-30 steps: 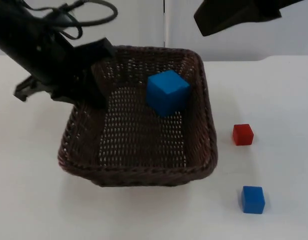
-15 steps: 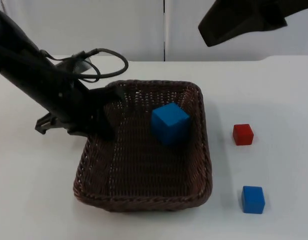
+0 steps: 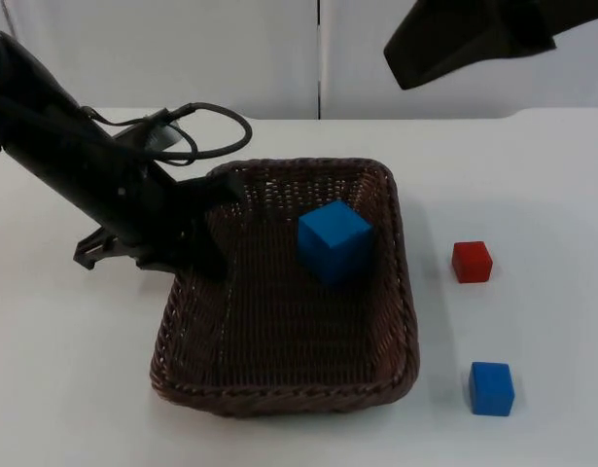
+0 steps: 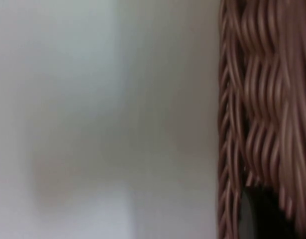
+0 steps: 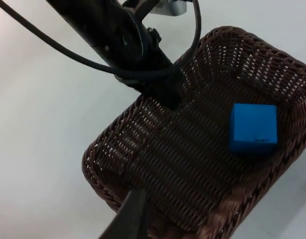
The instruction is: Pick up the basket with the left hand and place the largest block into the basket with the right hand.
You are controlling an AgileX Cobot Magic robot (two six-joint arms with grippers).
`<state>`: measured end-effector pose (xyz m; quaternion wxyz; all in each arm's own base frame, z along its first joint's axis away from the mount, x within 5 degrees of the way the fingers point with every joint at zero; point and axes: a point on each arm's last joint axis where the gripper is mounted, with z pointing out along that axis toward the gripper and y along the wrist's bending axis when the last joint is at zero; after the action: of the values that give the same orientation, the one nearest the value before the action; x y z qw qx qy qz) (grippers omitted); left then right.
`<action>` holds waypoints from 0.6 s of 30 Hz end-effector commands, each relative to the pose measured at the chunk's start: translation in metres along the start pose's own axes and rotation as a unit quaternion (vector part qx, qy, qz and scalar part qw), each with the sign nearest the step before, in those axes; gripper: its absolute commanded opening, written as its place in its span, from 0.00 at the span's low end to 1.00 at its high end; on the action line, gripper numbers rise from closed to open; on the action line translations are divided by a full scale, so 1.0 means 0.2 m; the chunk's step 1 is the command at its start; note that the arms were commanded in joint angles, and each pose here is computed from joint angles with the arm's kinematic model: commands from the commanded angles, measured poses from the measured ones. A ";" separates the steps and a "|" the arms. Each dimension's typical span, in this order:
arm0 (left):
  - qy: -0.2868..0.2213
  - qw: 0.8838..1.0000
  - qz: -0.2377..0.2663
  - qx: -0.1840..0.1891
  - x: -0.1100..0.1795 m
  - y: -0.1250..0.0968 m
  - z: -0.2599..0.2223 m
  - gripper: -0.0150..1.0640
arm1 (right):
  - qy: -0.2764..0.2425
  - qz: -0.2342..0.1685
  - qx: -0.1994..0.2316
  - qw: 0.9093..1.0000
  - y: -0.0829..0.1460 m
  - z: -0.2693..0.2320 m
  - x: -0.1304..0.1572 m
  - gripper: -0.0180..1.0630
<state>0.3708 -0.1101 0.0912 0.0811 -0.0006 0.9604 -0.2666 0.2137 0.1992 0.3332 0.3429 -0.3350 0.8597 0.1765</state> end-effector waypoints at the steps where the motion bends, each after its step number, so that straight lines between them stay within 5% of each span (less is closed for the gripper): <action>1: 0.011 1.000 -0.002 0.011 0.01 -0.02 0.00 0.01 | -0.007 0.004 -0.005 1.000 0.01 -0.01 0.00 0.88; 9: 0.017 1.000 0.013 0.010 0.02 -0.01 0.00 0.10 | -0.014 0.007 -0.005 1.000 0.01 -0.01 -0.01 0.88; 12: 0.017 1.000 0.013 0.010 0.02 -0.01 0.00 0.38 | -0.014 0.007 -0.005 1.000 0.01 -0.01 -0.01 0.88; 13: 0.017 1.000 0.013 0.010 0.02 -0.01 0.00 0.38 | -0.014 0.007 -0.005 1.000 0.01 -0.01 -0.01 0.88; 14: 0.018 1.000 0.012 0.012 0.02 -0.02 0.00 0.58 | -0.014 0.007 -0.005 1.000 0.01 -0.01 -0.01 0.88; 17: 0.011 1.000 -0.001 0.024 0.01 -0.03 -0.01 0.96 | -0.013 0.007 -0.005 1.000 0.01 -0.01 -0.01 0.88; 18: 0.011 1.000 -0.001 0.024 0.01 -0.03 -0.01 0.96 | -0.013 0.007 -0.005 1.000 0.01 -0.01 -0.01 0.88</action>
<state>0.3679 -0.1125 0.0922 0.0669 0.0070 0.9574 -0.2807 0.2139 0.2001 0.3340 0.3460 -0.3290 0.8592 0.1838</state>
